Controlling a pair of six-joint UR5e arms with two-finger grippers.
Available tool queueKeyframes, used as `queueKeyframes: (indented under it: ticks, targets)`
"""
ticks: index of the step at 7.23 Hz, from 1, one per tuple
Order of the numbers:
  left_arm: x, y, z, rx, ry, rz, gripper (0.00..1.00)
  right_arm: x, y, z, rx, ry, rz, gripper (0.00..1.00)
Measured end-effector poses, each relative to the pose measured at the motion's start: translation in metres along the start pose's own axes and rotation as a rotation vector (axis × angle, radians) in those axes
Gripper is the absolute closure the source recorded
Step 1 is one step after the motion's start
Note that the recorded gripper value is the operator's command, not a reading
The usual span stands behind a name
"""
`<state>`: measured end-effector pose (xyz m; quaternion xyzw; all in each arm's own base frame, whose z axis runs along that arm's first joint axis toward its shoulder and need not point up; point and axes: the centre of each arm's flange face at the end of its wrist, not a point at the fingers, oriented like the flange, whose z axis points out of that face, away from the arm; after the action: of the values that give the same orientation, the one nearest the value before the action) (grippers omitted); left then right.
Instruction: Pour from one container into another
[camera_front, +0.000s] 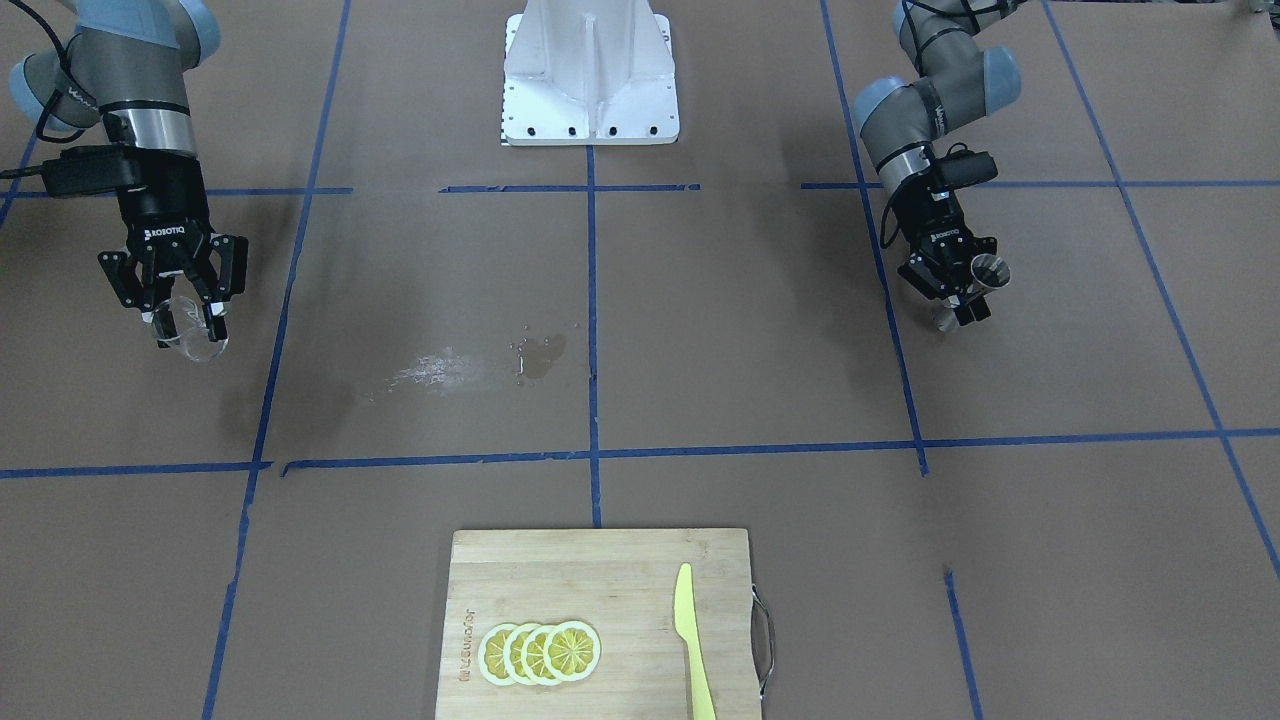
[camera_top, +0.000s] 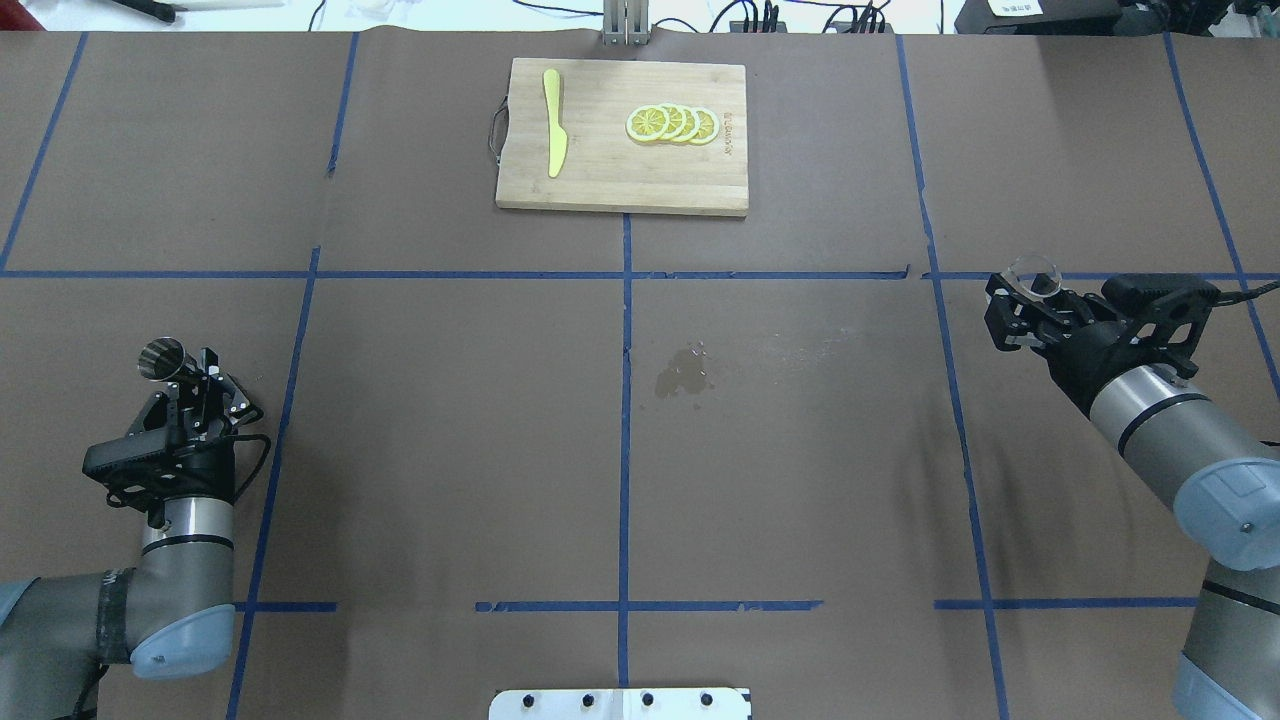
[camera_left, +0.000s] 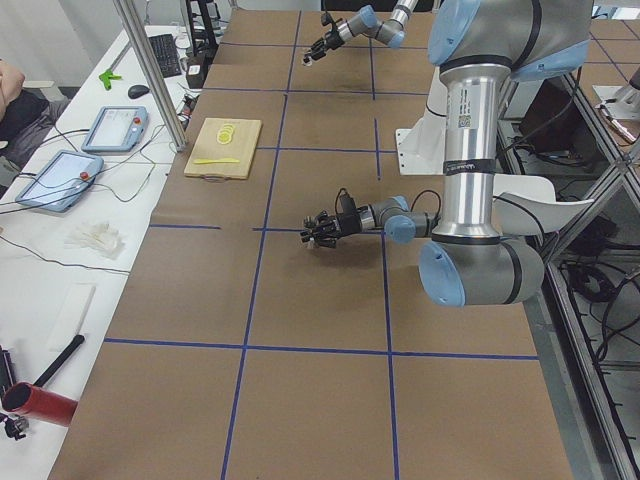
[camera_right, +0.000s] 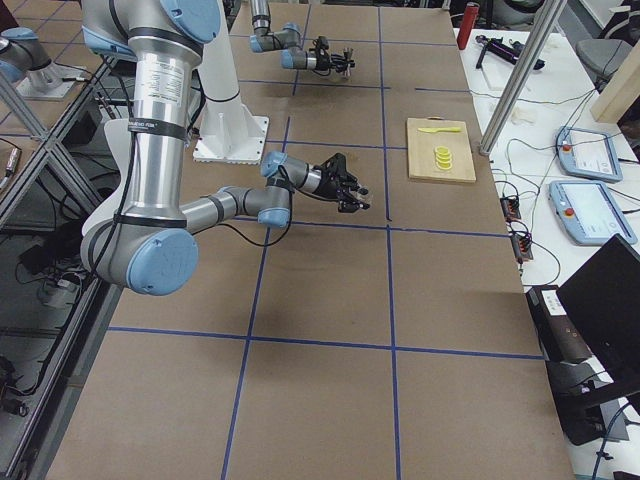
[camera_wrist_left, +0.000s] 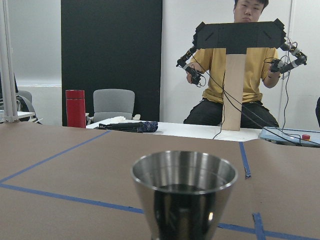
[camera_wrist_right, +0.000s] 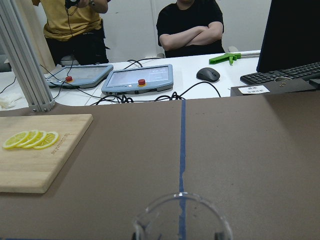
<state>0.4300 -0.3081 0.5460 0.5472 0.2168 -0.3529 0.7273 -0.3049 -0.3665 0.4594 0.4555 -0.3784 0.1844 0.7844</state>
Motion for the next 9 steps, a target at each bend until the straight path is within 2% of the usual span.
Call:
queueKeyframes:
  ticks: [7,8,9]
  targets:
    - [0.0036,0.0057,-0.0012,-0.004,0.002,0.002,0.61,0.0003,0.0004,0.0002,0.0,0.0,0.0,1.0]
    - [0.0037,0.0059,-0.0012,-0.004,0.002,0.002,0.57,0.0004,0.0005,0.0002,0.0,0.0,-0.001,1.0]
    - [0.0039,0.0059,-0.0013,-0.004,0.002,0.002,0.44,0.0004,0.0005,0.0003,0.0,0.0,-0.001,1.0]
